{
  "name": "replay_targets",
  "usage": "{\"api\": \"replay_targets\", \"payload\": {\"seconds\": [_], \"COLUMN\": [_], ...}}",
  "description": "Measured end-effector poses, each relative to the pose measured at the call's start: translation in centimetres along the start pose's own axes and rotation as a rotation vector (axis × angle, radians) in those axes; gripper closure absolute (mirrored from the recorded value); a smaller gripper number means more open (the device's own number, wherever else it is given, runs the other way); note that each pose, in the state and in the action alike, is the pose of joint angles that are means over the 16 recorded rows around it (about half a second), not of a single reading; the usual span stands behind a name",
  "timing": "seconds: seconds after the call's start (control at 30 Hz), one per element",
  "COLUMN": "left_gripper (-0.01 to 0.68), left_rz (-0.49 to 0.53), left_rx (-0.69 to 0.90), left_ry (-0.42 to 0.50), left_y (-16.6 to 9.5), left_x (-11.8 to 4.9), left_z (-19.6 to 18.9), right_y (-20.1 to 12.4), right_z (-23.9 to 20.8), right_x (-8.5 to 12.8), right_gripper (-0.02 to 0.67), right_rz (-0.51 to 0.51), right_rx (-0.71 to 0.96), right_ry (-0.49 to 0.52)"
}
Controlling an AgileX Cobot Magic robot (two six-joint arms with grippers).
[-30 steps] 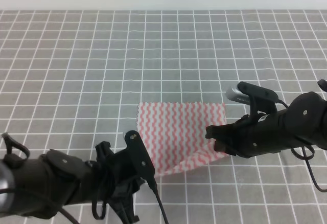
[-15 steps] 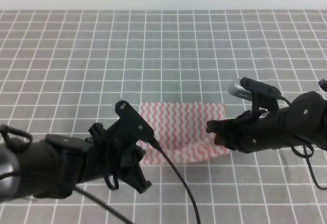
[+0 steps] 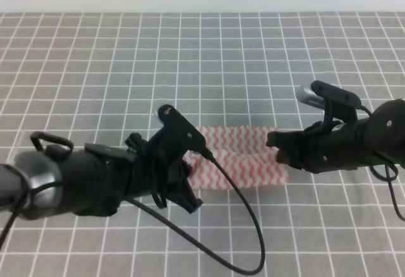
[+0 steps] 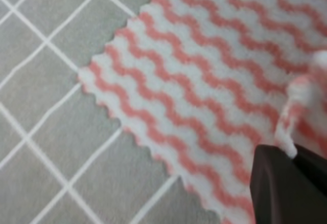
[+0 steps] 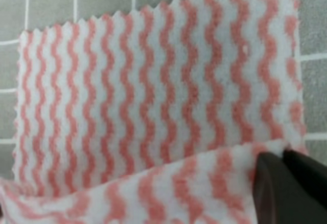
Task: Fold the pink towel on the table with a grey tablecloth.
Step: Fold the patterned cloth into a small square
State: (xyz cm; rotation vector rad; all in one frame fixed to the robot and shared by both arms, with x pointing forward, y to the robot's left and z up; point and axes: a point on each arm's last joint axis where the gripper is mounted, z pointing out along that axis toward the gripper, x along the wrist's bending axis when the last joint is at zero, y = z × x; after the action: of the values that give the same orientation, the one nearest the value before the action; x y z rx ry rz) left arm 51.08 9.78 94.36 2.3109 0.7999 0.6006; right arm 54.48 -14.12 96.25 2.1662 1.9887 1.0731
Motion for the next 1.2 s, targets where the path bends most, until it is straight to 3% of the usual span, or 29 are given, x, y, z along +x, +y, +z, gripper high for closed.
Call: {"api": "replay_targets", "payload": {"seconds": [0.5, 1.2], "left_gripper": [0.674, 0.674], "left_rz": [0.007, -0.041], "left_rx": [0.023, -0.018], "left_ry": [0.028, -0.018], "left_y": [0.2, 0.7], "left_x": [0.9, 2.7], "left_z": [1.7, 2.7], "right_y": [1.3, 2.6], "right_z": [1.4, 1.8], "right_x": [-0.2, -0.3], "right_gripper": [0.664, 0.664], "right_rz": [-0.009, 0.001], "right_rx": [0.013, -0.004], "right_ry": [-0.005, -0.003]}}
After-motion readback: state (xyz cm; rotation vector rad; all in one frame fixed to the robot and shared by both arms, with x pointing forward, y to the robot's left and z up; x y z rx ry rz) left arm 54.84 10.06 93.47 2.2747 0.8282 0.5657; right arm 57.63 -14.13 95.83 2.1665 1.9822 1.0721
